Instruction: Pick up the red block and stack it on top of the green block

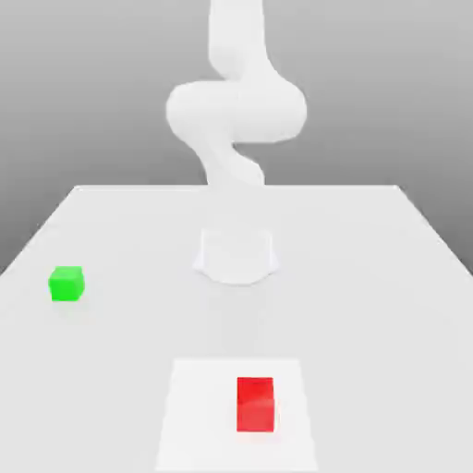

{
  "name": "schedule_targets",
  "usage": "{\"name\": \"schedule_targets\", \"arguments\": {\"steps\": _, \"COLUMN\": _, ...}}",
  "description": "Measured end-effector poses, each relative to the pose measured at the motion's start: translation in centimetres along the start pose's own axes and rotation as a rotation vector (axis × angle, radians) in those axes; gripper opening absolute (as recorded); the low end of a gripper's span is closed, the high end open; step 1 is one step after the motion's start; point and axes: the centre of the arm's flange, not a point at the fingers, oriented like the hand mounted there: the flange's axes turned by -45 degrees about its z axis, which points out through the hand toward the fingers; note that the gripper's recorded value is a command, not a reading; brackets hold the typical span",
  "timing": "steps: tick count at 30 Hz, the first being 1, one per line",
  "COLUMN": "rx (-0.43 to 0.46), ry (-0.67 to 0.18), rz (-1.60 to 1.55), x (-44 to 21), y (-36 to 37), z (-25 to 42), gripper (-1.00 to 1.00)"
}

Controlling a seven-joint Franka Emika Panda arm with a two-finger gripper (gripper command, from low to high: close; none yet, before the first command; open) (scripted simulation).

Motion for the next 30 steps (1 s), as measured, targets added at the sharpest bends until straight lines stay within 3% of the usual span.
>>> {"name": "schedule_targets", "arguments": {"steps": 9, "rx": -0.007, "ry": -0.301, "rz": -0.001, "x": -6.9, "y": -0.9, "z": 19.4, "gripper": 0.0}}
{"name": "schedule_targets", "arguments": {"steps": 21, "rx": -0.008, "ry": -0.69, "rz": -0.003, "x": -25.6, "y": -1.9, "z": 36.0, "gripper": 0.0}}
{"name": "schedule_targets", "arguments": {"steps": 27, "rx": -0.008, "ry": -0.717, "rz": -0.002, "x": -30.9, "y": -1.8, "z": 41.0, "gripper": 0.0}}
{"name": "schedule_targets", "arguments": {"steps": 28, "rx": -0.008, "ry": -0.717, "rz": -0.002, "x": -31.3, "y": -1.8, "z": 41.4, "gripper": -1.0}}
{"name": "schedule_targets", "arguments": {"steps": 30, "rx": -0.009, "ry": -0.717, "rz": -0.002, "x": -31.3, "y": -1.8, "z": 41.4, "gripper": -1.0}}
